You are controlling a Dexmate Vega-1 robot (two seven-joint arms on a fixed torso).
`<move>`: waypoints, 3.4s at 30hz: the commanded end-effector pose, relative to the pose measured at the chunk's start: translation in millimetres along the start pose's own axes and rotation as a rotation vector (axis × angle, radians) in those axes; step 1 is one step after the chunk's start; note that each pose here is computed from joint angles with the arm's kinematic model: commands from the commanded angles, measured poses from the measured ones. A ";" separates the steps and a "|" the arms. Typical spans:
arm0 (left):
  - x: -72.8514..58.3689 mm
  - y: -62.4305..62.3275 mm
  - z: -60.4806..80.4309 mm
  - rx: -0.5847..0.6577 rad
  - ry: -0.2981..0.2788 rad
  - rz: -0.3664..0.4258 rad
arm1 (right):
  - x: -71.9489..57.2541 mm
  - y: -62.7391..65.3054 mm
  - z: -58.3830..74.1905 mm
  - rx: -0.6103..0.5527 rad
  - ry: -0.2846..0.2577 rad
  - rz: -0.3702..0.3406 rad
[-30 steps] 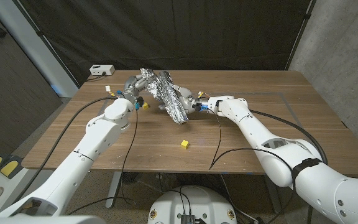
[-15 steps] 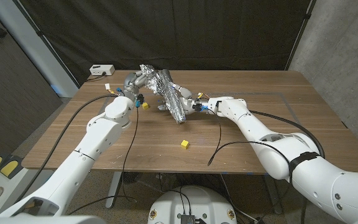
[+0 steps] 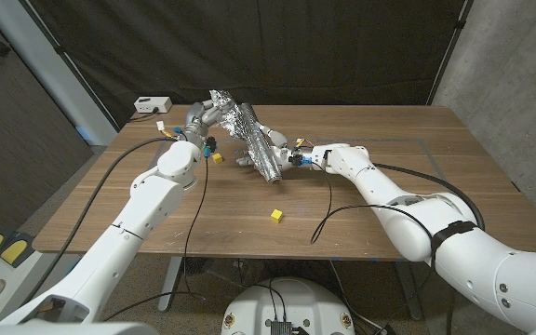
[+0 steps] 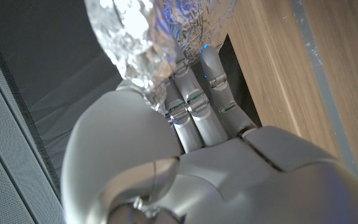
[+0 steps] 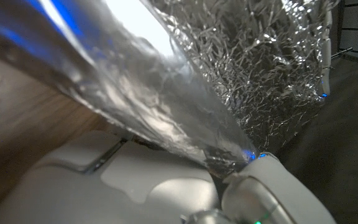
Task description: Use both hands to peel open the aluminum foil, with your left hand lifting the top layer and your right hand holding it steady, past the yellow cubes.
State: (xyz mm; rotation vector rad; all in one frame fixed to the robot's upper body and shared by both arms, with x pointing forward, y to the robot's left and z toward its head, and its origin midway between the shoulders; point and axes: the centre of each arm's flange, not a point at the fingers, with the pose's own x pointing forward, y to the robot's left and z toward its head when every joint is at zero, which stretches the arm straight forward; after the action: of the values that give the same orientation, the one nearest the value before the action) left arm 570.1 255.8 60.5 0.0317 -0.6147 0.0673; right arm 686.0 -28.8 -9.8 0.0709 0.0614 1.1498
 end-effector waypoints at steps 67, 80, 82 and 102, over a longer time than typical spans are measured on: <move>-26.6 -11.9 49.6 0.092 -0.285 0.094 | 5.9 1.3 -0.9 0.024 -0.060 0.020; -27.0 -12.3 49.4 0.230 -0.276 0.190 | 9.6 -2.8 1.5 0.028 -0.060 0.016; -27.4 -12.4 49.1 0.245 -0.282 0.210 | 10.8 -3.4 1.8 0.030 -0.060 0.016; -32.1 -3.5 56.0 0.366 -0.414 0.207 | 20.9 2.8 1.1 0.026 -0.069 0.014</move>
State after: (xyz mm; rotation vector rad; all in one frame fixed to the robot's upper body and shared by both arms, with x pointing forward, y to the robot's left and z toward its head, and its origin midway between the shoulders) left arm 516.2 242.2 87.4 0.3118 -0.9648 0.3649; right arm 695.0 -14.6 -8.0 0.1294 0.0221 1.1582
